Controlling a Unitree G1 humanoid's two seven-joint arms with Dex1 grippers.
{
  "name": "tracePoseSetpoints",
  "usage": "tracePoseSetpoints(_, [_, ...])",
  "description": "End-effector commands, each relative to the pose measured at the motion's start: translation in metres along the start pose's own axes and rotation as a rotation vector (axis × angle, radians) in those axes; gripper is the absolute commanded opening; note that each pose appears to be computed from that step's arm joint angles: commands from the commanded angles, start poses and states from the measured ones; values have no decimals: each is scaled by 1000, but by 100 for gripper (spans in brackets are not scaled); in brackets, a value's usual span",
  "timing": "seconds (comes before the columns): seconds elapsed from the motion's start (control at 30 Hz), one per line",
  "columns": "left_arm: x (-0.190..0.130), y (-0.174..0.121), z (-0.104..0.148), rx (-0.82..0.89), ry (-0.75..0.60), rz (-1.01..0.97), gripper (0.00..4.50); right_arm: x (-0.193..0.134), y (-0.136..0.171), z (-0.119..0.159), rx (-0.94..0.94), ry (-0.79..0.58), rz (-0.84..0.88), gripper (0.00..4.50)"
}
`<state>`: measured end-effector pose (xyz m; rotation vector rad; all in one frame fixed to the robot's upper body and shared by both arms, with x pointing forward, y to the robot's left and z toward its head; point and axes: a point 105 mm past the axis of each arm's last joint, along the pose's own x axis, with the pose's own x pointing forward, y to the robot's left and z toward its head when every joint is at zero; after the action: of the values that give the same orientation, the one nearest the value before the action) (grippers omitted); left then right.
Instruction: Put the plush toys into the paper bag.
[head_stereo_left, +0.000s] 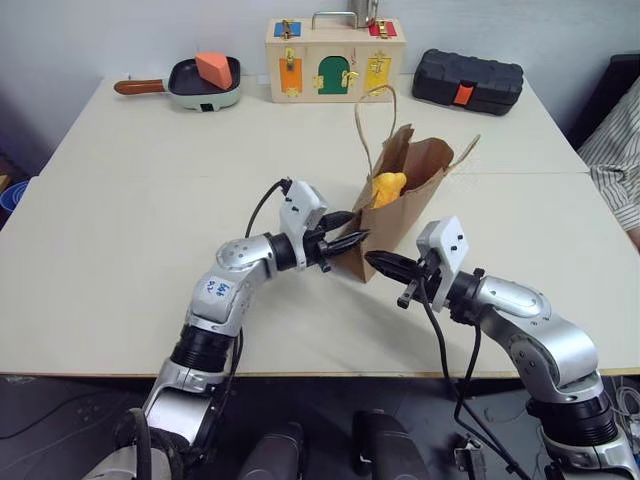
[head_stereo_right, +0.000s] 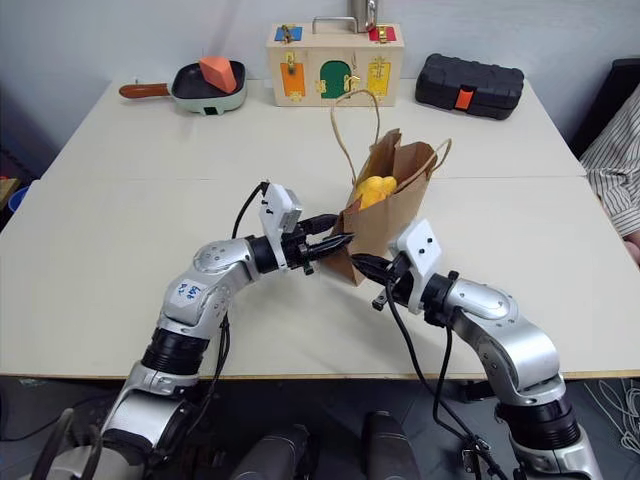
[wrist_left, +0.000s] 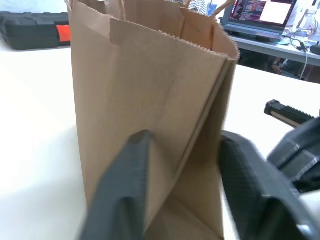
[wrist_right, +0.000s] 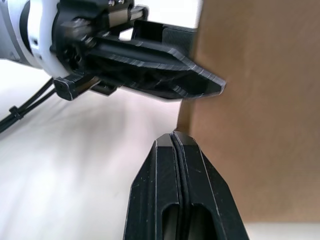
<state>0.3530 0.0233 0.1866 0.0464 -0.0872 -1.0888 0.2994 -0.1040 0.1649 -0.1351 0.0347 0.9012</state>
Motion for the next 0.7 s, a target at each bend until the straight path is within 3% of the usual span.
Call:
tracePoseSetpoints(0.03, [5, 3, 14, 36, -45, -1, 82, -7, -2, 10, -47, -32, -25, 0])
tracePoseSetpoints(0.13, [7, 4, 16, 42, -53, -19, 5, -14, -5, 9, -59, -33, -49, 0])
tracePoseSetpoints(0.33, [-12, 5, 29, 45, -85, -231, 5, -67, 0, 29, -140, -29, -38, 0])
tracePoseSetpoints(0.47, [-39, 6, 37, 64, -50, -479, 0, -126, 20, 58, -127, -21, 54, 90])
tracePoseSetpoints(0.6, [-50, 11, 35, 115, 20, -633, 0, -174, 31, 68, -87, 74, 44, 233])
tracePoseSetpoints(0.7, [-51, 11, 26, 150, 60, -710, 0, -189, 29, 69, -77, 108, -14, 336])
